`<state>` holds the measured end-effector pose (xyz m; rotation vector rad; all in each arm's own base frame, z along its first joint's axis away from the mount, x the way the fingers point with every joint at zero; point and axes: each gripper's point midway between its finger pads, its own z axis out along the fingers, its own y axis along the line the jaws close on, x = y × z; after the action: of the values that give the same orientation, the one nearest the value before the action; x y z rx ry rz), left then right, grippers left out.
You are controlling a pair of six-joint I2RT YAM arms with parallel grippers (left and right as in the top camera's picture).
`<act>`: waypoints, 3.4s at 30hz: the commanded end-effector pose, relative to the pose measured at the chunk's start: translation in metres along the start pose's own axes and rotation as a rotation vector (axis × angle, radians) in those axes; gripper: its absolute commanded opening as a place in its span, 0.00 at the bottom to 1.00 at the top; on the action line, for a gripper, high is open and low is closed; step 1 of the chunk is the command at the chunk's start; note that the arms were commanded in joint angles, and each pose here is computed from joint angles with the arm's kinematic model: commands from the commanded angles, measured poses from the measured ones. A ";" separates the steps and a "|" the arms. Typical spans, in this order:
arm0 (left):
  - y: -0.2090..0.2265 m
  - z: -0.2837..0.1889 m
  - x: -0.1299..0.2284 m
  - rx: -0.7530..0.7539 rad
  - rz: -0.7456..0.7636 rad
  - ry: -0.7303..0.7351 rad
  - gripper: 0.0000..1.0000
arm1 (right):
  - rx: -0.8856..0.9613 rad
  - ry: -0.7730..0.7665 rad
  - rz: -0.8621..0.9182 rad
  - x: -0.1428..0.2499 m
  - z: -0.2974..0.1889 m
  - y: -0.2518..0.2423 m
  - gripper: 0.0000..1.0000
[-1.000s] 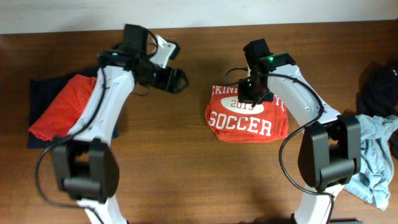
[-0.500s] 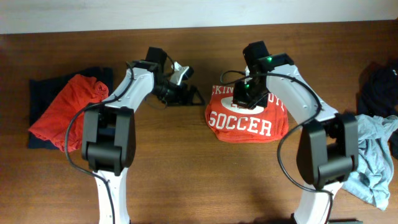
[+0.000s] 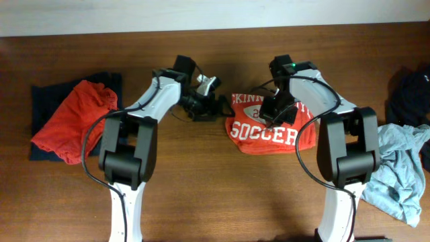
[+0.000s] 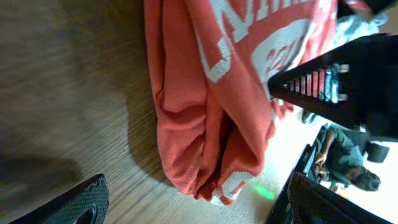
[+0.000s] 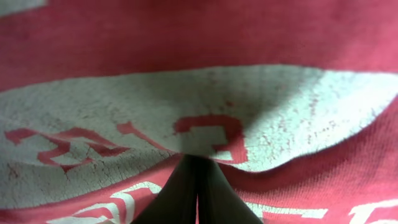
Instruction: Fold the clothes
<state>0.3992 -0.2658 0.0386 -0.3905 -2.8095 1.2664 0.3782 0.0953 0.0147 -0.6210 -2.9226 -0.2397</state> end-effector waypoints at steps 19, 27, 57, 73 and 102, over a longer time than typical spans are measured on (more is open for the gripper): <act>-0.019 0.068 0.001 -0.035 -0.205 0.027 0.63 | -0.008 0.077 -0.023 0.008 0.020 -0.001 0.04; -0.016 0.068 0.001 -0.051 -0.152 0.022 0.08 | -0.040 0.087 -0.090 0.010 0.018 0.004 0.04; -0.001 0.055 0.003 -0.068 -0.270 0.029 0.99 | -0.018 0.049 -0.050 -0.015 0.021 -0.023 0.04; -0.005 0.094 0.011 -0.060 -0.269 0.062 0.65 | -0.020 0.050 -0.045 -0.014 0.022 -0.020 0.04; -0.057 0.095 -0.003 0.195 0.042 0.045 0.00 | -0.029 0.035 -0.083 -0.012 0.003 -0.024 0.04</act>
<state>0.3894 -0.3656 0.0142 -0.3393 -2.7194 1.4026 0.3831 0.0741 0.0094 -0.5436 -2.9162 -0.3386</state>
